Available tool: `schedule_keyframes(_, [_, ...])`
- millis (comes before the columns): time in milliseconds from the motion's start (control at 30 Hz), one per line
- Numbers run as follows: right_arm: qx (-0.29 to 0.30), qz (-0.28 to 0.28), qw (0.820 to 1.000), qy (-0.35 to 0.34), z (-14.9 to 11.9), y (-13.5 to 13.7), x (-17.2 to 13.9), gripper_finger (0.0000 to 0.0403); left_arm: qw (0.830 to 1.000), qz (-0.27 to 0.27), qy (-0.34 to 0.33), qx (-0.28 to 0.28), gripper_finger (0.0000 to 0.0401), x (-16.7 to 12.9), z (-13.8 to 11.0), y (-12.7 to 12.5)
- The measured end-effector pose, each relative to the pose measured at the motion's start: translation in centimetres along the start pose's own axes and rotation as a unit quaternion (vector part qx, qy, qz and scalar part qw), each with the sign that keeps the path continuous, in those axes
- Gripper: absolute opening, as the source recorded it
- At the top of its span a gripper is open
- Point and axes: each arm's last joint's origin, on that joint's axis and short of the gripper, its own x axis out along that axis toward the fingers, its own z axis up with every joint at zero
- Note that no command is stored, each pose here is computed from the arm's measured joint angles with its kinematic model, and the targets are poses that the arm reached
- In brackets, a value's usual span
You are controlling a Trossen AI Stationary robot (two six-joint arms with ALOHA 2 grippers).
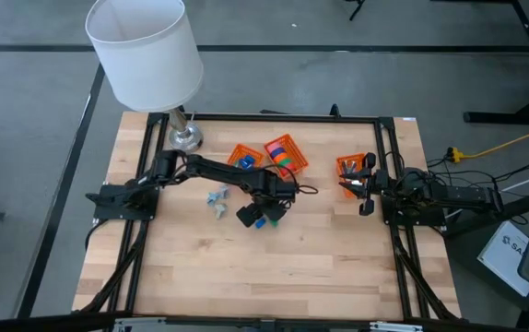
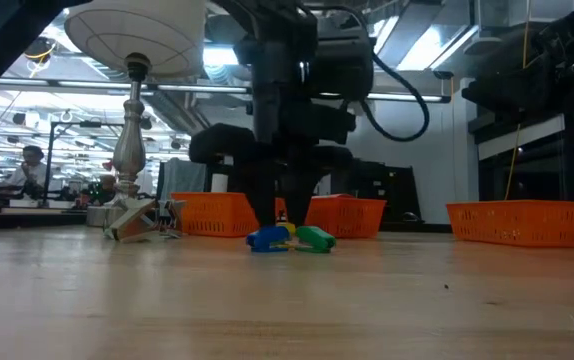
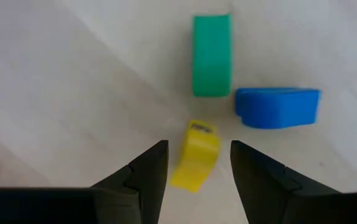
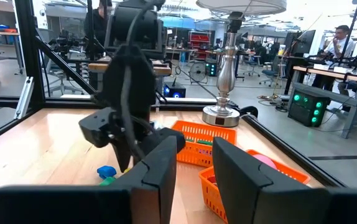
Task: Pick and place Stapler, Stapler remover, tape
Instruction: Put the yellow stapler into the left orange bin
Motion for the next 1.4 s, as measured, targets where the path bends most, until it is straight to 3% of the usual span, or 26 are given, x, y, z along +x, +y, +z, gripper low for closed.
schedule_keyframes(267, [0.0,0.0,1.0,0.0,0.0,0.0,0.0,0.0108,1.0,0.001,0.0,-0.023,0.0156,1.3,-1.2,0.2])
schedule_keyframes(733, [0.0,0.0,1.0,0.0,0.0,0.0,0.0,0.0108,0.998,0.003,-0.005,-0.057,0.0071,1.4,-1.2,0.2])
schedule_keyframes(1033, [0.0,0.0,1.0,0.0,0.0,0.0,0.0,0.0108,0.997,0.002,-0.009,-0.081,0.0075,1.1,-1.6,0.5])
schedule_keyframes(1400, [0.0,0.0,1.0,0.0,0.0,0.0,0.0,0.0108,0.988,0.046,-0.039,-0.14,0.0073,-2.9,-3.3,1.9])
